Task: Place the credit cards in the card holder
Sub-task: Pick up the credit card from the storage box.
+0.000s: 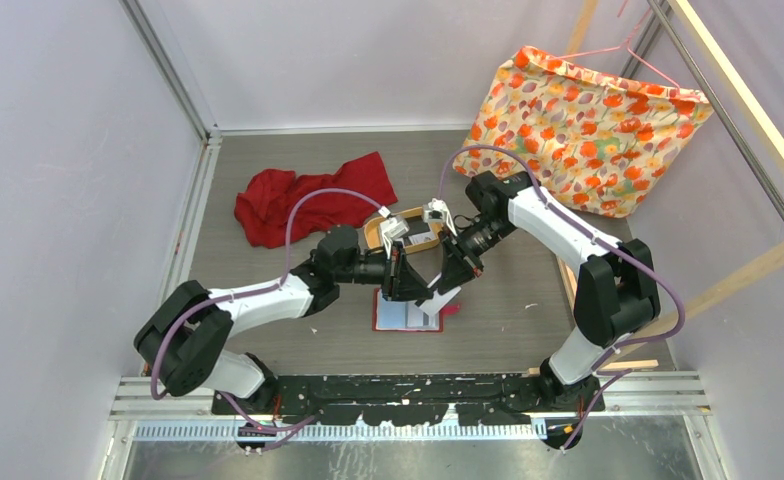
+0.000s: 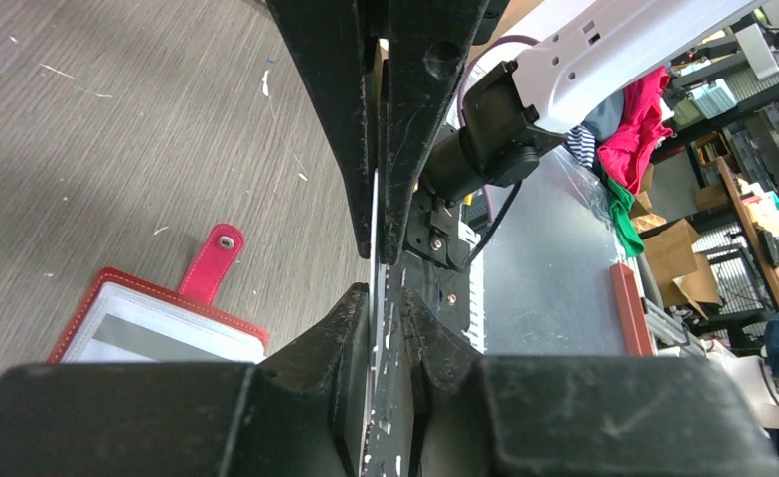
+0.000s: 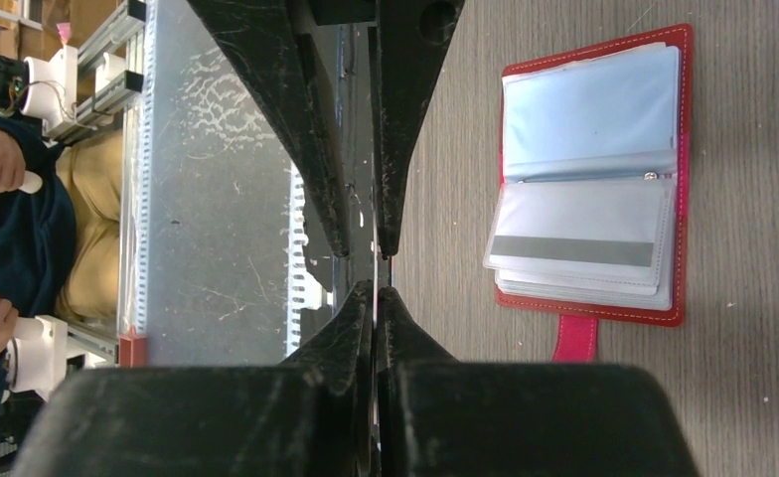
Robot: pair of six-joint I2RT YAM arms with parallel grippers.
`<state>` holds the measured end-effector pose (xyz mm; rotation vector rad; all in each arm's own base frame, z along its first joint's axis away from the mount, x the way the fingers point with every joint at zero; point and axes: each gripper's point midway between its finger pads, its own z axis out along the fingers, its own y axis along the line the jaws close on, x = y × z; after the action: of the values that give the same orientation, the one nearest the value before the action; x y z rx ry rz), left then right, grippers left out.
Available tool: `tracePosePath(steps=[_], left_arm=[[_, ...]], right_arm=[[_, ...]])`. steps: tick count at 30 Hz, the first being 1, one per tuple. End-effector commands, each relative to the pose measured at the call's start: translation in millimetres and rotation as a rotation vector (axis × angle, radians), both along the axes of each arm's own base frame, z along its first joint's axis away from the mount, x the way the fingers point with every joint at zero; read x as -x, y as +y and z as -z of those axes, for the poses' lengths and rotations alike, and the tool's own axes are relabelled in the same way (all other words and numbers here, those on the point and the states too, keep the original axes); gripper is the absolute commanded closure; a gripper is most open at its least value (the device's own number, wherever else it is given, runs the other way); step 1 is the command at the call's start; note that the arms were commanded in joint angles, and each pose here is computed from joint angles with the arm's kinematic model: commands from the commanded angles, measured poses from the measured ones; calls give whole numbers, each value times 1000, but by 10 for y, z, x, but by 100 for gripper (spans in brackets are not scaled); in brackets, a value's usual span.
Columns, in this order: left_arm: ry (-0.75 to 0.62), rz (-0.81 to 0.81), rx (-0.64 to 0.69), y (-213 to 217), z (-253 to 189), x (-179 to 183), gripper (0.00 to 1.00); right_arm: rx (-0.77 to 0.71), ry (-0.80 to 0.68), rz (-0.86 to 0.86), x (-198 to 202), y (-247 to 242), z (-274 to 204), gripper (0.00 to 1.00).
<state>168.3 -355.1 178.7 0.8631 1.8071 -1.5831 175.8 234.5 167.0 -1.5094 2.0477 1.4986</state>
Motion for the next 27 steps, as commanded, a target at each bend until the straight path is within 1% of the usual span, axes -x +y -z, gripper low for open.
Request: tracePosePath(steps=[1,4,7,10,11,12,14,17,24,27], left_arm=[[-40,51,57,-67,-194,25,83],[-33,61,55,-66,-184,43,90],[-24,67,54,-71,-183,51,100],[-12,63,49,-71,-188,48,100],[-7,63,47,-69,-187,52,100],[-1,62,44,-65,-185,56,100],[13,53,33,-49,-153,59,100],[28,31,22,-5,-103,67,100],[71,-30,21,155,-2,105,100],[86,-85,24,250,39,96,100]], right_arm=[[-20,-35,-16,-30,32,-91,99],[-19,-35,-16,-32,33,-85,99],[-18,-35,-17,-33,35,-83,98],[-15,-34,-18,-29,30,-81,96],[-15,-36,-18,-30,30,-83,93],[-14,-39,-18,-32,30,-82,89],[-7,-42,-16,-41,26,-81,76],[6,-47,-11,-54,18,-82,63],[35,-82,-4,-83,-24,-80,52],[53,-108,-3,-94,-56,-72,48]])
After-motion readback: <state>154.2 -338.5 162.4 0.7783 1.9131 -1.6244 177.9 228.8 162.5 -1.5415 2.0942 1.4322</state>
